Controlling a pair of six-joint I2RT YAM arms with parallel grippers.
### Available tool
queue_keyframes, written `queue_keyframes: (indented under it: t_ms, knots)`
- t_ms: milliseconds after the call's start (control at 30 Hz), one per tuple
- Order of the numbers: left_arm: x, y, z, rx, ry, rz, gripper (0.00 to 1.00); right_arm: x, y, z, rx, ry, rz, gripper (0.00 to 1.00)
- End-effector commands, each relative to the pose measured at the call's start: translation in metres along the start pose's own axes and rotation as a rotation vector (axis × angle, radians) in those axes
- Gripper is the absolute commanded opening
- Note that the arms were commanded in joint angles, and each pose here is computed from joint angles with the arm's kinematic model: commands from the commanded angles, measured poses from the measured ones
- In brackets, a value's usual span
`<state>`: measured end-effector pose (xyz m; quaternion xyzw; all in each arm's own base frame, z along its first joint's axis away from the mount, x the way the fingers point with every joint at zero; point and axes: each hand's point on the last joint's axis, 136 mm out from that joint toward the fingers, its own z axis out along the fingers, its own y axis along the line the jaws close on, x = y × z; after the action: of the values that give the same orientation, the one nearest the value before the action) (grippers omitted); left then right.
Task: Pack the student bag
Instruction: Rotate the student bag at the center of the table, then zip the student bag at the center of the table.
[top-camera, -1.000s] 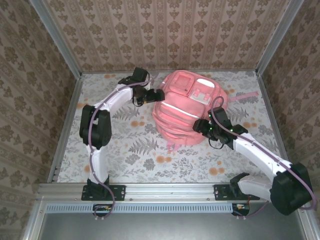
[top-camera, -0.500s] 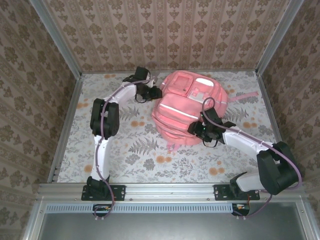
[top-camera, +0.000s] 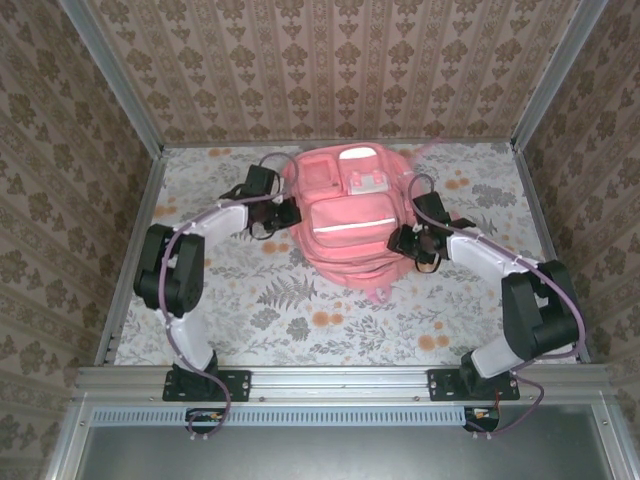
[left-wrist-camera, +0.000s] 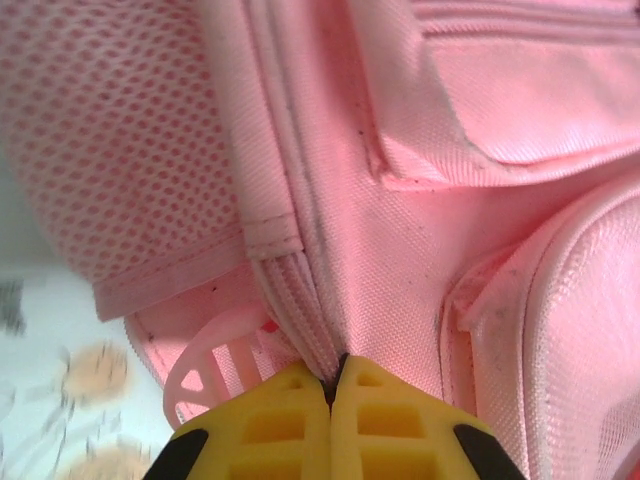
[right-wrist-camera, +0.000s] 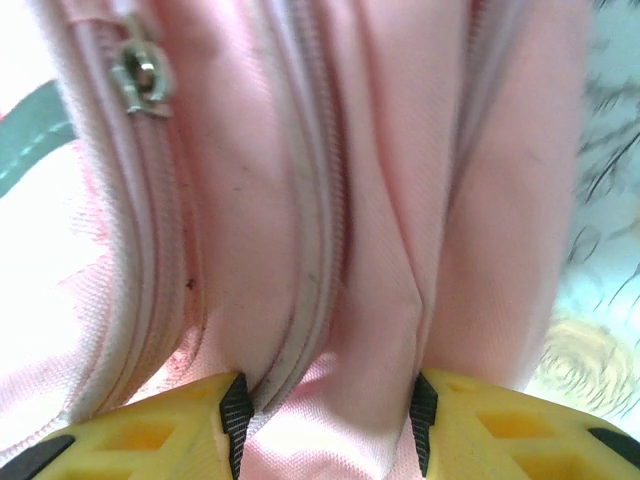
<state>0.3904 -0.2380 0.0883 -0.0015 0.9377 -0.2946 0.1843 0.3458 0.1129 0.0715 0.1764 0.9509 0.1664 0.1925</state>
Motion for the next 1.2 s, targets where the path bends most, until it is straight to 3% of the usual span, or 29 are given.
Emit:
queue_keyframes:
  t_ms: [0, 200, 267, 367, 433, 500, 600, 633, 867, 1167]
  knots:
    - [0.053, -0.016, -0.006, -0.025, 0.078, -0.026, 0.00, -0.036, -0.003, 0.003, 0.028, -0.046, -0.053, 0.49]
    - [0.100, -0.055, -0.005, -0.031, 0.098, -0.018, 0.00, -0.079, -0.014, 0.016, 0.058, -0.020, -0.065, 0.49]
    - [0.105, -0.068, -0.007, -0.021, 0.093, -0.017, 0.10, -0.091, -0.017, 0.012, 0.064, -0.030, -0.064, 0.49]
    - [0.107, -0.075, -0.012, -0.019, 0.089, -0.014, 0.14, -0.100, -0.011, -0.003, 0.054, -0.060, -0.071, 0.52]
    - [0.108, -0.074, -0.017, -0.031, 0.091, -0.013, 0.31, -0.101, -0.005, -0.016, 0.031, -0.085, -0.067, 0.53]
    - [0.108, -0.074, -0.022, -0.035, 0.091, -0.006, 0.38, -0.095, 0.001, -0.029, 0.011, -0.102, -0.063, 0.54]
    - [0.110, -0.076, -0.031, -0.033, 0.092, 0.003, 0.69, -0.076, 0.009, -0.049, -0.011, -0.125, -0.074, 0.56]
    - [0.112, -0.075, -0.034, -0.034, 0.094, 0.006, 0.72, -0.068, 0.011, -0.055, -0.018, -0.132, -0.081, 0.56]
    - [0.122, -0.058, -0.040, -0.079, 0.107, 0.039, 0.72, 0.004, 0.034, -0.075, -0.065, -0.130, -0.154, 0.55]
    - [0.097, -0.026, -0.039, -0.101, 0.112, 0.060, 0.71, 0.076, 0.076, -0.063, -0.140, -0.105, -0.233, 0.50]
